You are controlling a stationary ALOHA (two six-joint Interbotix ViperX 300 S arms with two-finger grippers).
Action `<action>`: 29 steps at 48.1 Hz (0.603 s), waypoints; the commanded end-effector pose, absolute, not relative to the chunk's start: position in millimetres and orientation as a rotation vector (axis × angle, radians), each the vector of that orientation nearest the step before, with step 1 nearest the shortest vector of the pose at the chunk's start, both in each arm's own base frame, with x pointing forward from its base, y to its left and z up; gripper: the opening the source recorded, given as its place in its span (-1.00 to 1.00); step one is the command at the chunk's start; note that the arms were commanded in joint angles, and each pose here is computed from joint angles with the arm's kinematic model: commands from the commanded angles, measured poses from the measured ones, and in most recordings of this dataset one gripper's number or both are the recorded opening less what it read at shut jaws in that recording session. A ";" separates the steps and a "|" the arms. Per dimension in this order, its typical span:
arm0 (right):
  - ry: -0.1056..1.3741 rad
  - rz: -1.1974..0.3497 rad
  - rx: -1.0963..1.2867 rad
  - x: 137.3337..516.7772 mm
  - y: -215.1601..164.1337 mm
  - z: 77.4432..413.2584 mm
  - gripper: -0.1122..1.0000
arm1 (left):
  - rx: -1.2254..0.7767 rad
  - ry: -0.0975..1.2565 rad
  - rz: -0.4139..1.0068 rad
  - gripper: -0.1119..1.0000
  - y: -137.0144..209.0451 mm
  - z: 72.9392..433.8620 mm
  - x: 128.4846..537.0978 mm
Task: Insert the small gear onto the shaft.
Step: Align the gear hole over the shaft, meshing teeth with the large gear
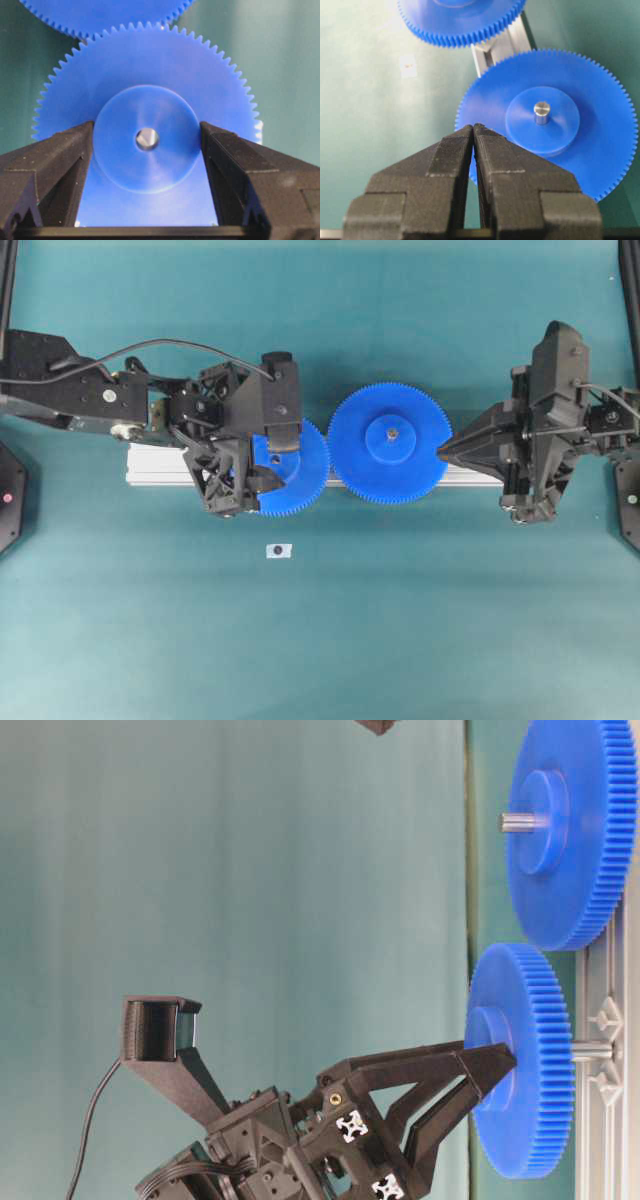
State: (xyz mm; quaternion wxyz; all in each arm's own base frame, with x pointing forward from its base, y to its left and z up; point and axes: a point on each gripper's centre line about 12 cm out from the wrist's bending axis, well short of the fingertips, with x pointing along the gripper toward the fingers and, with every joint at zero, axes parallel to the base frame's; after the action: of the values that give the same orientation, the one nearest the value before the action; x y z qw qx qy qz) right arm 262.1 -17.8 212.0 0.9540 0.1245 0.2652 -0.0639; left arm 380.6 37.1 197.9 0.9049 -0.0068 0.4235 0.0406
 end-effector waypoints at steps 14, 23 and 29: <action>0.515 -0.133 0.266 263.9 -18.3 217.8 -0.55 | -0.002 0.865 0.096 0.50 45.6 200.3 381.5; 0.515 -0.133 0.266 263.9 -18.3 217.8 -0.55 | -0.001 0.848 0.096 0.50 46.1 199.4 386.3; 0.515 -0.133 0.266 263.9 -18.3 217.8 -0.55 | 0.001 0.833 0.097 0.50 46.5 200.9 388.8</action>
State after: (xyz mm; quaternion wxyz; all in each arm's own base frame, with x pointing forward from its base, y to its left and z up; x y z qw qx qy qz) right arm 262.1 -17.8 212.0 0.9538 0.1260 0.2651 -0.0643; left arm 384.3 44.0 188.8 0.9043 -0.0020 0.4246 0.0443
